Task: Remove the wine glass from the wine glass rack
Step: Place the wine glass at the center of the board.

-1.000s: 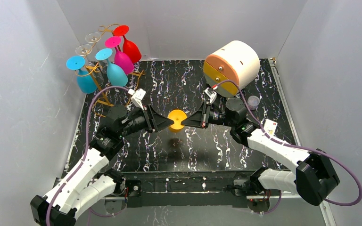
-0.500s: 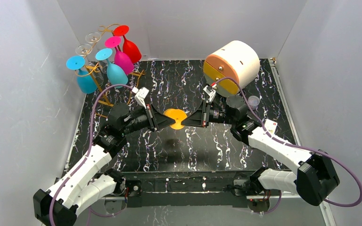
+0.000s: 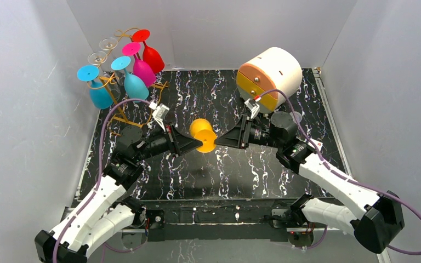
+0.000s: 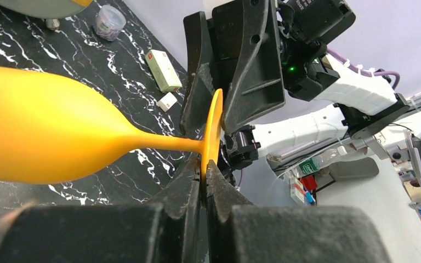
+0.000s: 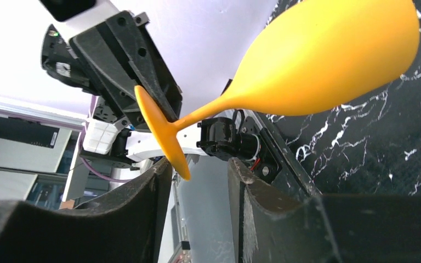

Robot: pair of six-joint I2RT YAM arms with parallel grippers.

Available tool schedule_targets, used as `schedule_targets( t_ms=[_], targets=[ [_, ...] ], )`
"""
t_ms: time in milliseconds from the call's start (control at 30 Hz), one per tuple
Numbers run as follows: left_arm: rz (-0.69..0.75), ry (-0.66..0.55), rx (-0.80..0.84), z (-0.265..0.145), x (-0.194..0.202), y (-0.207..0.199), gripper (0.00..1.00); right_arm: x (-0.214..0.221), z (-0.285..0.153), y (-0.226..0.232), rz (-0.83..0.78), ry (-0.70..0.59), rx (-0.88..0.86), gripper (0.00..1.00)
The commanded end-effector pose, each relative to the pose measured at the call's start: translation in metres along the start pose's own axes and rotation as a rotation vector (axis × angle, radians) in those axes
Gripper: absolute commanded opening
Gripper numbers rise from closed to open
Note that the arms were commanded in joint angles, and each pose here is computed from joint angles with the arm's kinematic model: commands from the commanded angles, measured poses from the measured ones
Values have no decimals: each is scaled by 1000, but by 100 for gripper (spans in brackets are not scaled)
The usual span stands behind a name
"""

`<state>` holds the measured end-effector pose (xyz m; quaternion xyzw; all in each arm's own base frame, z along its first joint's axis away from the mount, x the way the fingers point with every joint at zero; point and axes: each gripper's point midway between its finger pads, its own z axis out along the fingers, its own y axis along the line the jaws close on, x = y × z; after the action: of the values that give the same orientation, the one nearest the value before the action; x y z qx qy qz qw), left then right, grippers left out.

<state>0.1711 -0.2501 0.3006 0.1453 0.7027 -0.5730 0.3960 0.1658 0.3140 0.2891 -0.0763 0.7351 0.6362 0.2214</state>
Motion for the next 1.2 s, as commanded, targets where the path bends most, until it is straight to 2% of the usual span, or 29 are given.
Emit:
schedule_targets(
  t_ms=[0,133,233,367,400,467,533,567,667,867,933,1033,1100,1133,1167],
  targets=[
    [46,-17,73,0,-2,-12,0,-11,-2,23,-113,-48,-87,49],
    [-9,-10,122,7,-5,-18,0,1,3,37,-153,87,-168,44],
    [-32,-3,138,11,-5,-18,0,0,7,40,-189,120,-174,28],
    [-28,21,119,10,0,-15,0,-8,2,45,-283,67,-160,10],
    [-26,26,102,9,1,-13,0,-10,0,46,-296,47,-159,1],
    [-27,34,62,7,4,-7,0,-9,-4,48,-321,28,-165,1],
    [-42,58,75,6,8,-9,21,-6,-7,49,-347,36,-176,1],
    [-52,82,100,6,11,-12,27,-6,-7,49,-359,38,-178,1],
    [-70,111,133,8,13,-19,31,-5,-8,49,-385,36,-188,1],
    [-68,89,154,22,2,-26,25,0,-4,45,-369,67,-211,1],
    [-72,101,179,25,5,-29,17,0,-2,46,-357,76,-219,1],
    [-70,122,153,27,12,-20,0,1,-2,46,-356,85,-224,1],
    [-57,111,137,26,16,-15,0,4,-2,45,-354,96,-226,1],
    [-46,105,132,24,17,-14,0,3,-3,44,-355,92,-221,6],
    [-29,100,123,22,18,-12,0,2,-2,42,-348,84,-204,18]
  ],
)
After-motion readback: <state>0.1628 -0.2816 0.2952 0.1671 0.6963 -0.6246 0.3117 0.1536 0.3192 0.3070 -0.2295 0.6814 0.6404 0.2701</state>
